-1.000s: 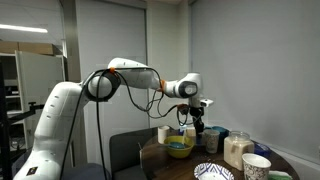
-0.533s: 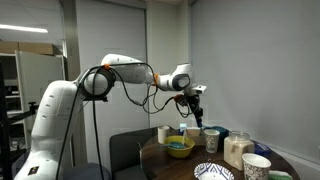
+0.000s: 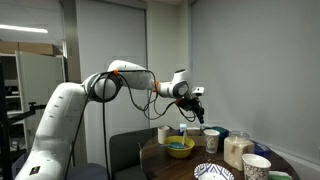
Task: Pick up the blue block, then drop it into the small crate
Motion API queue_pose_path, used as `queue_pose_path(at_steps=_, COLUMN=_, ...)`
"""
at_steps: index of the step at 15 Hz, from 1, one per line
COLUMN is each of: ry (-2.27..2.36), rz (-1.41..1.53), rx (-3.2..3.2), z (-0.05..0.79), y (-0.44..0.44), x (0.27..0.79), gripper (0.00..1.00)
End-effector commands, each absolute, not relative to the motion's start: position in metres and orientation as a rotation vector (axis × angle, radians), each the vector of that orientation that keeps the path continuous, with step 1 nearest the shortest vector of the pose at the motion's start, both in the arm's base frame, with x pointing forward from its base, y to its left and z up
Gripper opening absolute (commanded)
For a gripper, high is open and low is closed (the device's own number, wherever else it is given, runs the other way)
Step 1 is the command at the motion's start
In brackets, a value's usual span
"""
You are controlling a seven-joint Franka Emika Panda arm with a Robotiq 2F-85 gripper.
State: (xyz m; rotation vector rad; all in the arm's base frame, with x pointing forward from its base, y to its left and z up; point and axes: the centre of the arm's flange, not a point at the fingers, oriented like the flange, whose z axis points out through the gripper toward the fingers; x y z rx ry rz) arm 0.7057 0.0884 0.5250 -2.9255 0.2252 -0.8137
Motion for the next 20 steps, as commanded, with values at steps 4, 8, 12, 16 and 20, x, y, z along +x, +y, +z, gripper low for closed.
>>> queue_pose_path(at_steps=4, ry=0.143, rz=-0.591, rx=-3.01, z=0.52, y=0.098, x=0.709, gripper=0.08)
queue_pose_path(at_steps=8, ry=0.108, rz=-0.461, rx=-3.024, z=0.512, y=0.099, x=0.708, gripper=0.08)
queue_pose_path(at_steps=12, ry=0.034, rz=-0.416, rx=-3.002, z=0.508, y=0.103, x=0.711, gripper=0.18)
queue_pose_path(at_steps=16, ry=0.028, rz=-0.379, rx=-3.014, z=0.508, y=0.101, x=0.711, gripper=0.72)
queue_pose_path(at_steps=20, ry=0.026, rz=-0.42, rx=-3.023, z=0.508, y=0.096, x=0.703, gripper=0.99)
